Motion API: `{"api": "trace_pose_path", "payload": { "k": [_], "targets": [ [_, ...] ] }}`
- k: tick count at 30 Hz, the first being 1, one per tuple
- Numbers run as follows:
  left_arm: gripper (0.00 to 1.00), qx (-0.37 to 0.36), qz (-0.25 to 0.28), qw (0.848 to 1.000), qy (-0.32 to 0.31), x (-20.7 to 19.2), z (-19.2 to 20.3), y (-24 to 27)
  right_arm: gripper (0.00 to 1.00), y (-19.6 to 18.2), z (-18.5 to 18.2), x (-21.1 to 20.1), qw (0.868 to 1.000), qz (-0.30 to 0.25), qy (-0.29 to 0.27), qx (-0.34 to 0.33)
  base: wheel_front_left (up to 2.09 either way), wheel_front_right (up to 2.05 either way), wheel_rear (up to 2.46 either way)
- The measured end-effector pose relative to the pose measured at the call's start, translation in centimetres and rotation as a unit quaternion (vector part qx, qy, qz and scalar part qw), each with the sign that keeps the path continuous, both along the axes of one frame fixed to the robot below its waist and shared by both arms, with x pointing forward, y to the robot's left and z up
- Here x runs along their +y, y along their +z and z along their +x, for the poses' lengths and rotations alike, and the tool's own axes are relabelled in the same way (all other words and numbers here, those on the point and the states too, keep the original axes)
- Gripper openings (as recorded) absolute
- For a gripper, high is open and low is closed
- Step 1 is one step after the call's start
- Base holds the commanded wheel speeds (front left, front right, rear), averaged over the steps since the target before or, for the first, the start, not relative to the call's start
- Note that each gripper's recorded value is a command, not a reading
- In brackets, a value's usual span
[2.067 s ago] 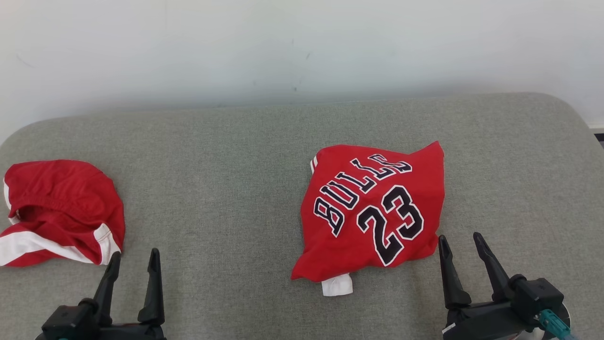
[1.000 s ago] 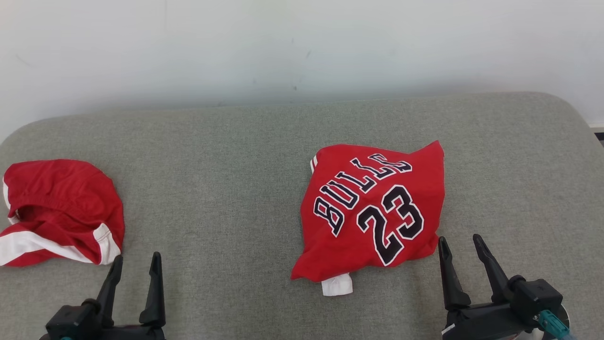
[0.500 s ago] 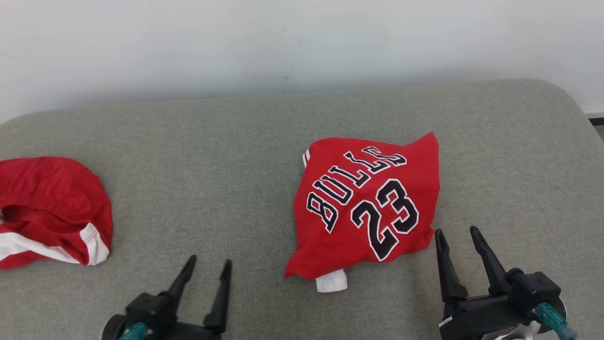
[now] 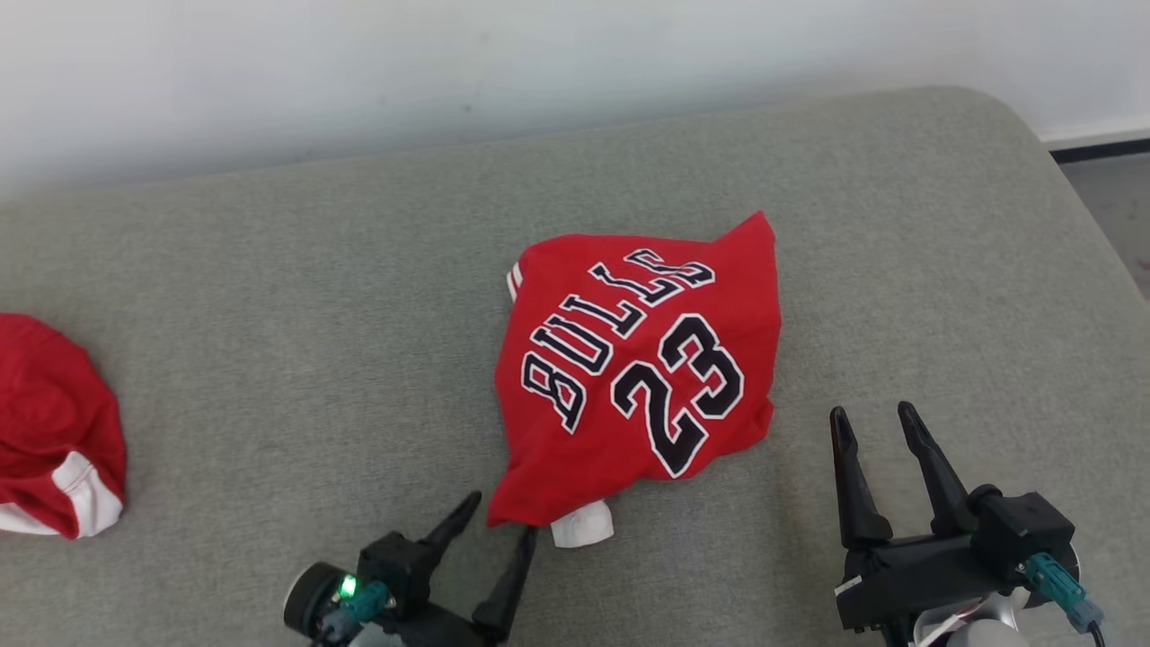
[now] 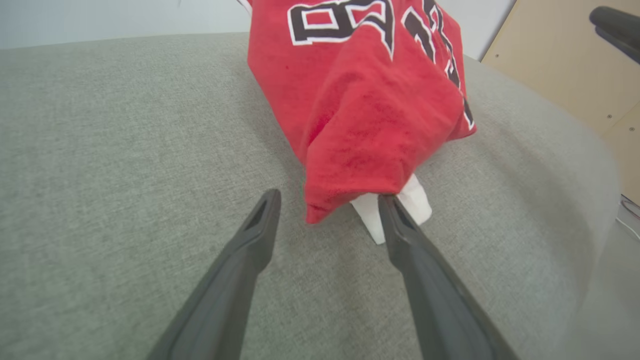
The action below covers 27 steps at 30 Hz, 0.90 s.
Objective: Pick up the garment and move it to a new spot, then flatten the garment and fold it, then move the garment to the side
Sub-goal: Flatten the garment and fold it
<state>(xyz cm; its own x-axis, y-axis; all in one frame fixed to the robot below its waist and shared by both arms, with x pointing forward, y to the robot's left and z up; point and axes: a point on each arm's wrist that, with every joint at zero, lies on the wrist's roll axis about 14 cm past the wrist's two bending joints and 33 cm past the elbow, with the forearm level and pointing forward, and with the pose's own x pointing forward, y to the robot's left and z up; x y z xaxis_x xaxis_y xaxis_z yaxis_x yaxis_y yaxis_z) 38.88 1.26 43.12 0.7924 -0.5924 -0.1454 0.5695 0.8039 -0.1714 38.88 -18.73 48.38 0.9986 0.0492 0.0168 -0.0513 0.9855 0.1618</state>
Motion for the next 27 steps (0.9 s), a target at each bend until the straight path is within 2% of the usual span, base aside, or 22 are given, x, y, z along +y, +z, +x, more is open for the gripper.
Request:
{"api": "trace_pose_path", "payload": {
  "k": [4, 5, 6, 11, 17, 23, 27],
  "targets": [
    [1.0, 0.003, 0.005, 1.0, -0.01, -0.9, 1.5, -0.3, 1.0, -0.2, -0.1, -0.8, 1.0, 0.0, -0.014, 0.003, 0.0, 0.0, 0.0],
    [0.42, 0.004, 0.003, 1.0, -0.011, -1.1, 1.8, -0.3, 1.0, -0.3, -0.2, -1.1, 1.0, 0.0, -0.018, 0.005, 0.0, 0.0, 0.0],
    [0.0, 0.002, 0.001, 1.0, -0.013, -1.4, 2.2, -0.2, 1.0, -0.3, -0.2, -1.3, 1.0, 0.0, -0.021, 0.006, 0.0, 0.0, 0.0],
    [0.0, -0.01, -0.01, 1.0, -0.001, -1.3, 3.9, 0.7, 1.0, -0.8, -0.4, -2.0, 0.999, 0.001, -0.034, 0.013, 0.0, 0.0, 0.0],
    [0.0, -0.064, -0.008, 0.995, 0.073, 3.5, 6.8, 3.9, 1.0, -0.8, -0.1, -1.2, 1.0, 0.008, -0.025, 0.011, 0.0, 0.0, 0.0],
    [0.0, -0.154, 0.009, 0.976, 0.152, 9.9, 8.6, 9.6, 1.0, -0.4, 0.1, 0.1, 1.0, 0.014, -0.008, 0.005, 0.0, 0.0, 0.0],
    [0.0, -0.197, 0.025, 0.962, 0.186, 13.0, 8.2, 12.3, 1.0, 0.0, 0.1, 0.7, 1.0, 0.018, -0.001, 0.0, 0.0, 0.0, 0.0]
  ]
}}
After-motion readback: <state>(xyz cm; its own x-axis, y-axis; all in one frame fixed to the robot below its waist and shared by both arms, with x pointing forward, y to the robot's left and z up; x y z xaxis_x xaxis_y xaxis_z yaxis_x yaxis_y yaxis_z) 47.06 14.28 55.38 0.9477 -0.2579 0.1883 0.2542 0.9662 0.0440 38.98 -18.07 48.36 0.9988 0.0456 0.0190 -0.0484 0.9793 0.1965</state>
